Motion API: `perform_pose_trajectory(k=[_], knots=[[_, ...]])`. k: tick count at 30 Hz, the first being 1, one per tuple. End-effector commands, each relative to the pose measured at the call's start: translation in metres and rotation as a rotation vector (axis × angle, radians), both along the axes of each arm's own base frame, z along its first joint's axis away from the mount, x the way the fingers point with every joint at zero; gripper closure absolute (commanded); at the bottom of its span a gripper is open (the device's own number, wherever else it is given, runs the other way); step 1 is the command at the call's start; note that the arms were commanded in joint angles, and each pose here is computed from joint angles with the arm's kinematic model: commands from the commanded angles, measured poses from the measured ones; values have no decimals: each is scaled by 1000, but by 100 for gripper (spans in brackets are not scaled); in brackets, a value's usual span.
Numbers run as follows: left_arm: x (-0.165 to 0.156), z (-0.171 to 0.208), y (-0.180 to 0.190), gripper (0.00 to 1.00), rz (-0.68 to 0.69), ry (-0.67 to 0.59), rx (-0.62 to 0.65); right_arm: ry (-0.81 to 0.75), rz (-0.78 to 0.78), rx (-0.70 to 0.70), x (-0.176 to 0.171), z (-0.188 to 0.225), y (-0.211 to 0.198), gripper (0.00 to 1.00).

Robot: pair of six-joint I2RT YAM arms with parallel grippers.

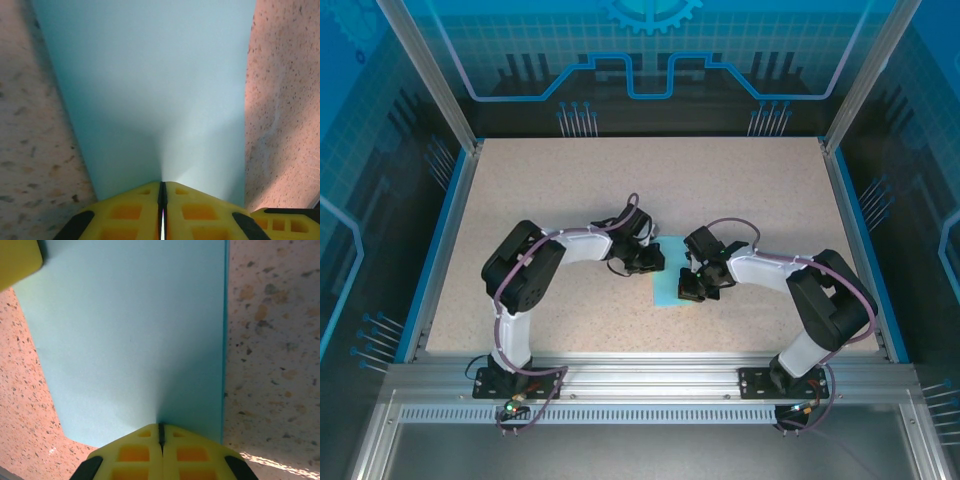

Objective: Fold a paper plane with a square sheet of paper (fold left side to right side)
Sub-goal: First fold the square sheet of paper in half at the center of the table.

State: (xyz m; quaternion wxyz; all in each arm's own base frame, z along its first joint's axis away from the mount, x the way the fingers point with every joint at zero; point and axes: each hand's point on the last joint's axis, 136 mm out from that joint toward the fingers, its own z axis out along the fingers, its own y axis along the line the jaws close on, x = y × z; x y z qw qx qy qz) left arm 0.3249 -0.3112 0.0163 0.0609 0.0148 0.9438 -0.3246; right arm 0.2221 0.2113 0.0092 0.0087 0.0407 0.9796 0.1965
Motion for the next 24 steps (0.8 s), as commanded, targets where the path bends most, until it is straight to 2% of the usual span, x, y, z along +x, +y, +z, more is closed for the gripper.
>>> perform_pose_trajectory(k=[1, 18, 24], knots=[[16, -4, 9, 87, 13, -24, 33, 141, 3, -199, -39, -32, -42, 100], [49, 1, 10, 87, 30, -52, 37, 145, 3, -201, -41, -34, -43, 100], [45, 1, 10, 87, 27, -45, 19, 148, 4, -200, -41, -35, -43, 100]])
